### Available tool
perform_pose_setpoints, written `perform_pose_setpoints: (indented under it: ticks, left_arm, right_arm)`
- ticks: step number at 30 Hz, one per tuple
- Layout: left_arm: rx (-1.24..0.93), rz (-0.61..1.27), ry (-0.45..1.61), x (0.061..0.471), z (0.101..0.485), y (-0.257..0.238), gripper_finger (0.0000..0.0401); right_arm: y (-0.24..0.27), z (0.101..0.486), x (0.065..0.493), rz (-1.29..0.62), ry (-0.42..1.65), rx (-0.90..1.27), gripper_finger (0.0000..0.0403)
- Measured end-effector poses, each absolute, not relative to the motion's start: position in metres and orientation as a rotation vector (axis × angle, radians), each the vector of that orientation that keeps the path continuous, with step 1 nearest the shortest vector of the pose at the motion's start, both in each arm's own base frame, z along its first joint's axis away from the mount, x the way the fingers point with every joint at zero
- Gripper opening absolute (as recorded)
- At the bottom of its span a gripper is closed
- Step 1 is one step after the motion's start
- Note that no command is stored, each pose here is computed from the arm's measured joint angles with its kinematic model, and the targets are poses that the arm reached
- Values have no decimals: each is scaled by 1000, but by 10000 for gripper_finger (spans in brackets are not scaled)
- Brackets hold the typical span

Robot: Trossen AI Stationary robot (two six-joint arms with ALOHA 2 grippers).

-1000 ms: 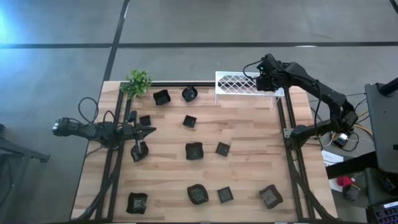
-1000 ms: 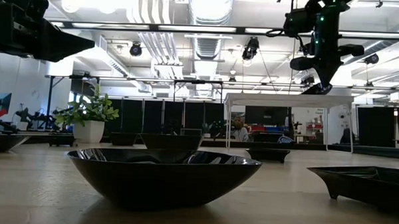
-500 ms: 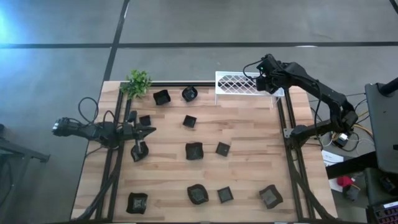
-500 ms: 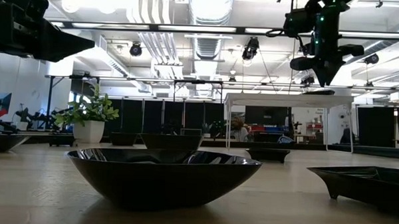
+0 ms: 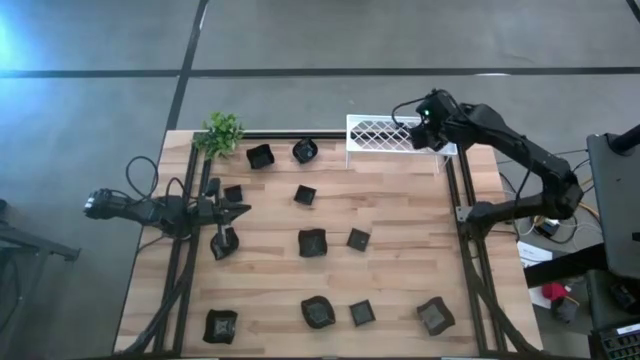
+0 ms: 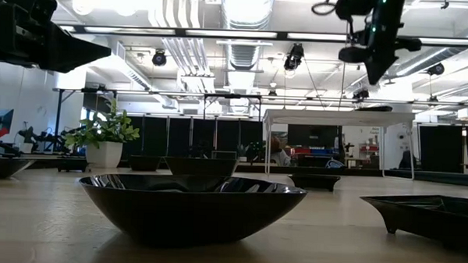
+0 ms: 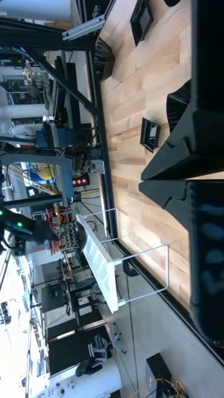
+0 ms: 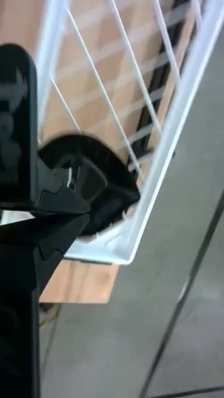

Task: Pick & Place Mini shaped plates
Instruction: Put the black square plate on the shelf

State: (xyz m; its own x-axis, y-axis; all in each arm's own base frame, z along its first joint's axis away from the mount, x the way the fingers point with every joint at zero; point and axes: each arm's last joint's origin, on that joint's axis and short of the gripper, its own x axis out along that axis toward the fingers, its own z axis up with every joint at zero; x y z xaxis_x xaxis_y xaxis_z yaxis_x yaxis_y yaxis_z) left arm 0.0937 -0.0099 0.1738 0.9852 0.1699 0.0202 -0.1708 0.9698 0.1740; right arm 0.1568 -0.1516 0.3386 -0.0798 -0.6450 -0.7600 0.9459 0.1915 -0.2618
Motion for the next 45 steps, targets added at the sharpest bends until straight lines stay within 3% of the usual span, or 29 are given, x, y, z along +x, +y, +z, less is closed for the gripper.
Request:
perform_pose_setpoints:
  ticks: [11,24,34,45]
  left_arm:
    - [176,172,-5,94,174,-10,0]
    - [93,172,-21,94,174,-10,0]
    - [169,175,-40,95,177,-10,0]
    - [165,166,38,106,184,-13,0]
  right_arm:
    - [-75,347,182,-1057,834,283,8]
    - [19,321,213,-673,700,204,8]
    - [47,281,217,-495,717,209,8]
    - [48,247,220,-451,686,254,8]
